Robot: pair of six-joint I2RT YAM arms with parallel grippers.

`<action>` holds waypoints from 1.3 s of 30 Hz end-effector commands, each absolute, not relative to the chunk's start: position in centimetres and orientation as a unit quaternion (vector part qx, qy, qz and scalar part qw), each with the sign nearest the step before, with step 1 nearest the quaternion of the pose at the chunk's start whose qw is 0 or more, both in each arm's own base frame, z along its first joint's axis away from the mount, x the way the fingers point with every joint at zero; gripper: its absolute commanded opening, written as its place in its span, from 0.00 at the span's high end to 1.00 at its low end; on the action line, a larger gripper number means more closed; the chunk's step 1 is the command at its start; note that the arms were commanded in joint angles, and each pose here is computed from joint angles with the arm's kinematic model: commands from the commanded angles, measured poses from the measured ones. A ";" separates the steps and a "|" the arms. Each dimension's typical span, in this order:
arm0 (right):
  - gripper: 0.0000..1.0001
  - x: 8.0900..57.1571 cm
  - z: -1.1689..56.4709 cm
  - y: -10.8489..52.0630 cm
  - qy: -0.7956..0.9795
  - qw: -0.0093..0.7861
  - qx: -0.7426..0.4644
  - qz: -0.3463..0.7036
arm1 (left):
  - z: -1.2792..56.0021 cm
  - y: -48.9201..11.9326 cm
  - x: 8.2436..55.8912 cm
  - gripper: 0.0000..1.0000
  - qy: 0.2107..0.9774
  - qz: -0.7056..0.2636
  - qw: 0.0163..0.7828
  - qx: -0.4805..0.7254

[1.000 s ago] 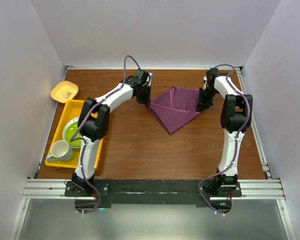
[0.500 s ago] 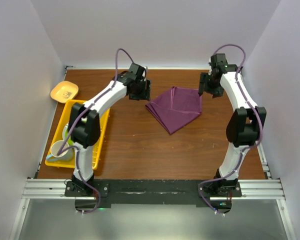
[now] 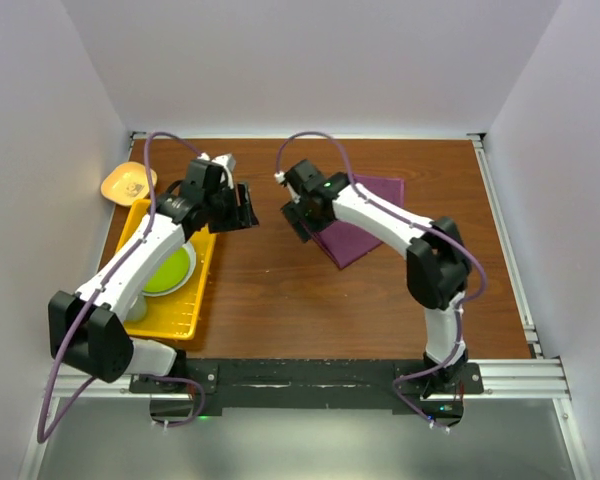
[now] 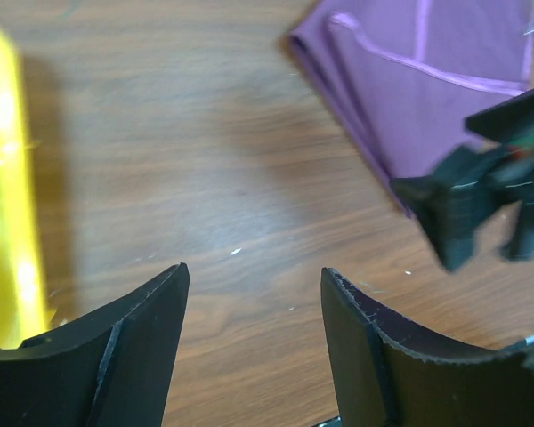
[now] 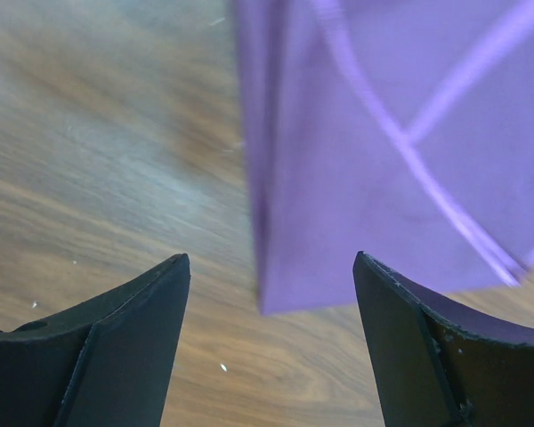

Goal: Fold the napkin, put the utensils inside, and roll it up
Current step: Fold the napkin, then roll the napkin with the utensil

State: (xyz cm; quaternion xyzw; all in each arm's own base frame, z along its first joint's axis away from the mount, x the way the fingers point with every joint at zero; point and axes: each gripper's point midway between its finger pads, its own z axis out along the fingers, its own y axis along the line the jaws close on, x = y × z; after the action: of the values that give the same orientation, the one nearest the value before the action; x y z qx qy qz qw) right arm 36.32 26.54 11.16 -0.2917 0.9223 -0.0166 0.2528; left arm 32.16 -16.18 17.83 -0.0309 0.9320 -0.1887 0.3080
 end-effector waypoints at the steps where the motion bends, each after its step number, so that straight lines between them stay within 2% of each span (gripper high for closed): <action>1: 0.23 37.1 9.5 27.4 0.911 0.266 -0.312 -0.047 | 17.9 -15.5 31.3 0.34 0.926 -0.207 0.310 -0.054; 13: 0.26 37.6 5.4 28.6 0.887 0.245 -0.391 -0.033 | 15.8 -14.9 29.7 0.35 0.937 -0.201 0.278 -0.064; 18: 0.33 38.1 4.4 28.6 0.885 0.233 -0.403 -0.016 | 15.8 -15.1 30.0 0.35 0.938 -0.202 0.275 -0.065; 26: 0.38 39.2 4.0 27.4 0.887 0.230 -0.399 0.005 | 15.1 -15.1 30.0 0.35 0.941 -0.197 0.267 -0.067; 31: 0.45 39.3 2.8 27.2 0.893 0.215 -0.395 0.025 | 15.1 -15.5 30.5 0.35 0.940 -0.205 0.263 -0.071; 35: 0.47 39.2 1.7 27.1 0.897 0.205 -0.389 0.034 | 14.9 -16.0 30.7 0.35 0.940 -0.214 0.256 -0.073; 39: 0.58 39.3 0.3 26.3 0.907 0.187 -0.376 0.039 | 14.4 -17.5 31.0 0.34 0.935 -0.250 0.237 -0.081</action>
State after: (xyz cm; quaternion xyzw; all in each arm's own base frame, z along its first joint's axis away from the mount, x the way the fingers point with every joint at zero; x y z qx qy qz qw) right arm 39.15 26.48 2.37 -0.3807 0.9017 0.0268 0.2031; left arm 29.65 -15.70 13.18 -0.0698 0.9496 -0.1986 0.2321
